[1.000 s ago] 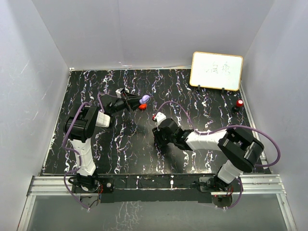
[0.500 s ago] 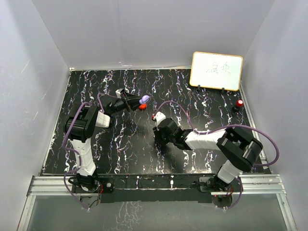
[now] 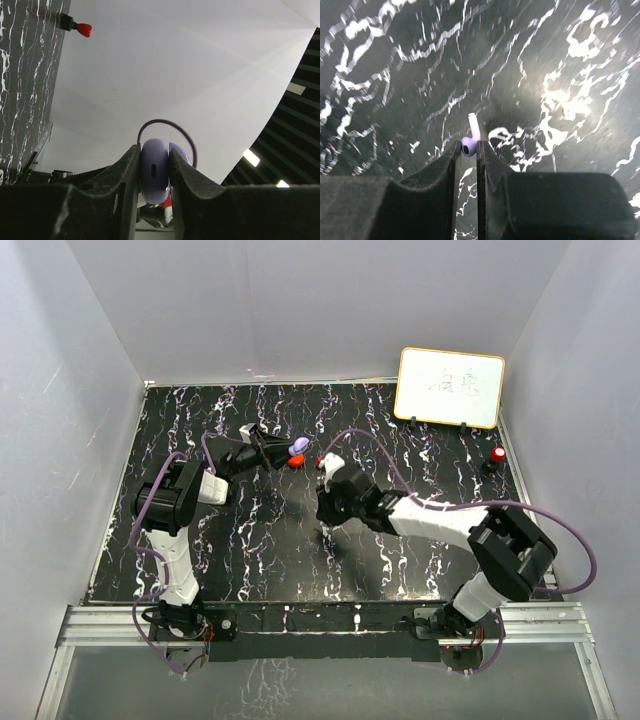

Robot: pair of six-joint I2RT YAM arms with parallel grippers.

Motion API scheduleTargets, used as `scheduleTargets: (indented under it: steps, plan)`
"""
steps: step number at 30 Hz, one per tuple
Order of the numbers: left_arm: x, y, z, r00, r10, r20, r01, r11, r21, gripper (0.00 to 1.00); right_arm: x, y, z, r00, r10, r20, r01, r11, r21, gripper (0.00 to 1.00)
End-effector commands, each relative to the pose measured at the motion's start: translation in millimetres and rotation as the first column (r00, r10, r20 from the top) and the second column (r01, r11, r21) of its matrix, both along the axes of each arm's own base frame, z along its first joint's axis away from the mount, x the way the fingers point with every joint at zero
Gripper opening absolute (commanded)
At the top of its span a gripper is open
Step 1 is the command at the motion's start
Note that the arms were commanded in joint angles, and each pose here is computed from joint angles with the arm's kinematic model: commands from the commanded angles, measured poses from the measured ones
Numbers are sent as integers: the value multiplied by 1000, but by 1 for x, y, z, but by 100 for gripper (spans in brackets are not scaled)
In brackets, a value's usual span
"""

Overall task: Insert the wireless bluetooth earbuds into the charging case
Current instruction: Pick up the earbud from the center of the board.

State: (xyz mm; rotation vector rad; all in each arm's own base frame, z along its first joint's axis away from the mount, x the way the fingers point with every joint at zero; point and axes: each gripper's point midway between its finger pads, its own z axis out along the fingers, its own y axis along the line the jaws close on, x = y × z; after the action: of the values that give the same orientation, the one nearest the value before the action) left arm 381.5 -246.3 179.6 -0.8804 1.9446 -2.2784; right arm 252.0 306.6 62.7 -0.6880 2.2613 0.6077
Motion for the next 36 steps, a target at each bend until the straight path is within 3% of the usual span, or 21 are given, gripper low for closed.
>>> scheduleTargets:
  steps: [1,17,36]
  plan:
    - [-27,7,80,953,-44,300,82,990,-115,0,24,6,64,1000,-13,-17,16,986,165,12]
    - [-33,3,91,905,-101,413,140,988,-64,0,55,-20,147,974,44,-220,62,888,455,12]
    - [-41,3,95,887,-131,443,165,986,-39,0,75,2,187,939,133,-318,91,795,600,11]
